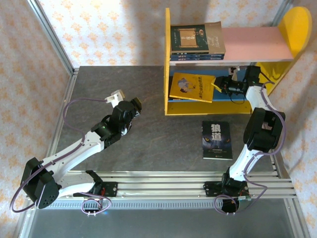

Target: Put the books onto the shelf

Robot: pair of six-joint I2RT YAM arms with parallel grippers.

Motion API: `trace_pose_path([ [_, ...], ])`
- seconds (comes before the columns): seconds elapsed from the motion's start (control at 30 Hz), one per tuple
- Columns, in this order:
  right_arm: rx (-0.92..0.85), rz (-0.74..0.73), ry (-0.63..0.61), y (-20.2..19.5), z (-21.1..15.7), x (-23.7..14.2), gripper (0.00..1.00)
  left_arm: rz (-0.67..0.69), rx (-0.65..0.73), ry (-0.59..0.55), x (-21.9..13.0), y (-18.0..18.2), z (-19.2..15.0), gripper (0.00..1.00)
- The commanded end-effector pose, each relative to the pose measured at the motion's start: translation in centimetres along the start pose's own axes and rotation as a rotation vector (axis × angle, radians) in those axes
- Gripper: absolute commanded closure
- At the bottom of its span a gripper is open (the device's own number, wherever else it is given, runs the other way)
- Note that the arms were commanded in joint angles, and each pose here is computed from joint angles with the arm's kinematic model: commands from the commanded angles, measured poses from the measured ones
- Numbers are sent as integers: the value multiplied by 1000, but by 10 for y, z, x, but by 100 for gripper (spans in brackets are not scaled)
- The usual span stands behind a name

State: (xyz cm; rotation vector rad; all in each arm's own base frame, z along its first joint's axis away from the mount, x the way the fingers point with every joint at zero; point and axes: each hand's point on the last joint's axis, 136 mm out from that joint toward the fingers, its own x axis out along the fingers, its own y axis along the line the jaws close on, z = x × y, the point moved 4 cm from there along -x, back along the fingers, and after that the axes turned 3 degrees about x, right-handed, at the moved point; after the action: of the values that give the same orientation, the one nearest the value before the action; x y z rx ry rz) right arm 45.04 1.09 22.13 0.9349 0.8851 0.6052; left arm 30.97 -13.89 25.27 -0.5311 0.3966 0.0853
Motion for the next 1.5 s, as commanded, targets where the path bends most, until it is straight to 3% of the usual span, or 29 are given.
trace_pose_path([
  [0.0,-48,-7,-22,10,13,6,72,-22,-34,-31,0,-8,12,44],
  [0.23,-56,-38,-3,13,15,21,81,-18,-34,-31,-1,-6,11,44],
  [0.87,-81,-57,20,22,25,37,80,-25,-28,-30,0,-10,13,44],
  [1.07,-88,-90,15,21,25,36,72,-26,-24,-25,2,-12,13,44],
  [1.2,-94,-132,6,16,19,33,60,-25,-23,-25,2,-12,13,44],
  [1.47,-116,-204,-10,14,2,25,51,-28,-24,-23,1,-12,13,44],
])
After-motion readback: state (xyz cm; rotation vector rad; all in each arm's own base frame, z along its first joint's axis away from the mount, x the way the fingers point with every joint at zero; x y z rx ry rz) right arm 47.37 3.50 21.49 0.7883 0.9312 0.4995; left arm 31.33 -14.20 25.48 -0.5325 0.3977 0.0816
